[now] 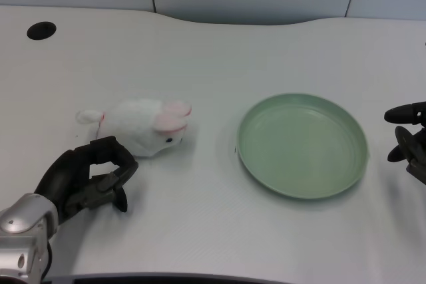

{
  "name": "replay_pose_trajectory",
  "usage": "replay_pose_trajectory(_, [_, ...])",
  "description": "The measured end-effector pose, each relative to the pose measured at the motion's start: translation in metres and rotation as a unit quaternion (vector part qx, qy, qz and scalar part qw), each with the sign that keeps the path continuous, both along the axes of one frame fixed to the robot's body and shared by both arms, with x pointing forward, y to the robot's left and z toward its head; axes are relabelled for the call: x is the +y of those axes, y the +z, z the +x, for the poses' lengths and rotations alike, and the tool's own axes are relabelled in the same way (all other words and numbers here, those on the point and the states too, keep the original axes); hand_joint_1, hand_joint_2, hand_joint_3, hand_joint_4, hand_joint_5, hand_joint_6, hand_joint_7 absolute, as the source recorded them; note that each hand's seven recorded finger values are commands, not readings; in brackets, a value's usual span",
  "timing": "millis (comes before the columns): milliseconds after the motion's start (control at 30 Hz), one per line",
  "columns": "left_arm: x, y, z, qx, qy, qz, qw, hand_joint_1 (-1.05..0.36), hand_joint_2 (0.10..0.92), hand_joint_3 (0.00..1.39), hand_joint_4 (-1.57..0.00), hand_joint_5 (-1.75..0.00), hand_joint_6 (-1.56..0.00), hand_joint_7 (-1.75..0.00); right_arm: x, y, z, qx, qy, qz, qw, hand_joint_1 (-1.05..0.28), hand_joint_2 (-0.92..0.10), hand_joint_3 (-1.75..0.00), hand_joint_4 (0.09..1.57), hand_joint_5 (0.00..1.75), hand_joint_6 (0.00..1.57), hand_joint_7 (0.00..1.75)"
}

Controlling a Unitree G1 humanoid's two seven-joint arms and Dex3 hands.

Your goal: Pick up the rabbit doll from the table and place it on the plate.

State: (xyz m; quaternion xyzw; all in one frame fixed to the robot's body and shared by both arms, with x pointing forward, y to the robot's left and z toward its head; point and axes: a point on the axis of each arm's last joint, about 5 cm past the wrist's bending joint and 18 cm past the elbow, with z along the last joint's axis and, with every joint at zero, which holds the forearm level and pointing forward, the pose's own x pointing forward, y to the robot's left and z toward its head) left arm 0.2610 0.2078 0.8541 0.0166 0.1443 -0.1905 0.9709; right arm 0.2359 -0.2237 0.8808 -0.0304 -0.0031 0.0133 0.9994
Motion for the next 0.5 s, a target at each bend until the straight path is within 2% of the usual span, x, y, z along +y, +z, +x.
replay_pose_trajectory(500, [0.0004,0.0001,-0.0001,-0.003,0.0,0.0,1.0,-0.54,0.921,0.46,-0.75,-1.75,-0.48,-1.75,-0.0002,-0.0004,-0.0006,0.0001,0.0006,0.0,1.0,-0.21,-0.92,-0.54,0.4,1.63,0.37,1.23])
